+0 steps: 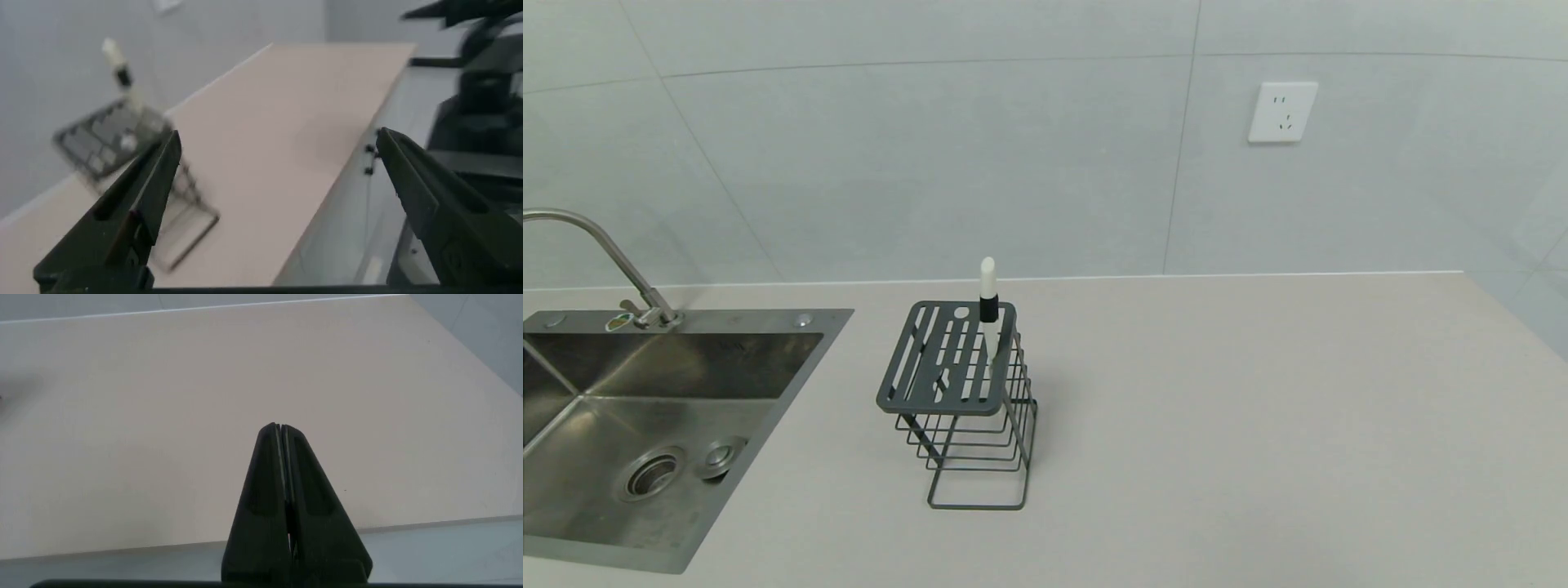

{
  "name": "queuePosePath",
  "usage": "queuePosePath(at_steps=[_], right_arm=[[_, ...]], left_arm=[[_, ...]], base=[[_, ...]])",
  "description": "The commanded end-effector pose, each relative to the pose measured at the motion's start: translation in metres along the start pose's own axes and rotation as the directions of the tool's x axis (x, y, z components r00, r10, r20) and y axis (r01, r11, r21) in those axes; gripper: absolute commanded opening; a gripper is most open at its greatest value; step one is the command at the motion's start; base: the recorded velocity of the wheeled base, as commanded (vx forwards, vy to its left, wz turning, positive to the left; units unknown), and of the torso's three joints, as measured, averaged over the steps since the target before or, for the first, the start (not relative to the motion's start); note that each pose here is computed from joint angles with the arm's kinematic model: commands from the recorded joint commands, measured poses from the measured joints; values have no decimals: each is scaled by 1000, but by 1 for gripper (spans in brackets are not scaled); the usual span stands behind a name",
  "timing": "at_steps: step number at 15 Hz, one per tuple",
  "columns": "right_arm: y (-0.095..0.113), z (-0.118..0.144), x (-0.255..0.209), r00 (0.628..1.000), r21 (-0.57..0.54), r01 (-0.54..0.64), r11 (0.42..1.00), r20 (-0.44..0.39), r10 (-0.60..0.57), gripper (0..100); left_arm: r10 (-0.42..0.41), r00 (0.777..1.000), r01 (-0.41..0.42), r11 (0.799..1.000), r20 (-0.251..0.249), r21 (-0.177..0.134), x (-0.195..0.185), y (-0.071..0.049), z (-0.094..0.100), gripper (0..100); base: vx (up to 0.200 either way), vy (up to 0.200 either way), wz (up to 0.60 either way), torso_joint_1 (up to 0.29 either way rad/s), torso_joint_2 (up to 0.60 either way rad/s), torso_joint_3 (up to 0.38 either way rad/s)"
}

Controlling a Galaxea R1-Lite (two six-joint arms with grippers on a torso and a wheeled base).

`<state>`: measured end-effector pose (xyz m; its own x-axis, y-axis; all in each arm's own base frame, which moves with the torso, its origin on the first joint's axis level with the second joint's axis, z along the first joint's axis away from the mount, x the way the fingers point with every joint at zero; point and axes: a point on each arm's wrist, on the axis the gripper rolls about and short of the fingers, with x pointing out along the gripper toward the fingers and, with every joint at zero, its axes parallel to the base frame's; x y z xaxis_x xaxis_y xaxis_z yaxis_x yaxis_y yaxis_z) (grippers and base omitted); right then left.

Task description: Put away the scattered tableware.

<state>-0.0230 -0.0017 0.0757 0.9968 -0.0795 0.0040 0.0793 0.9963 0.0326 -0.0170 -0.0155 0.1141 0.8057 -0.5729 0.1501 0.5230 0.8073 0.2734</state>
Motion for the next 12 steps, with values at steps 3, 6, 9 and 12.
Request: queuePosePath(at_steps=[3,6,9,12], right_arm=[[0,0,0,1000,0,0,1000,-1,0,0],[0,0,0,1000,-2,0,1000,-1,0,0],[0,0,0,1000,0,0,1000,-1,0,0],[0,0,0,1000,-2,0,1000,-1,0,0]], left_arm=[[724,609,-726,673,-322,141,-14,7,-30,100],[550,771,-589,808,-320,-32,-10,3,-32,100],[594,734,-624,781,-330,17,-11,4,-32,100],[614,719,-637,770,-327,46,-12,4,-32,100]], base=[[0,0,0,0,0,0],[0,0,0,0,0,0],[0,0,0,0,0,0],[0,0,0,0,0,0]])
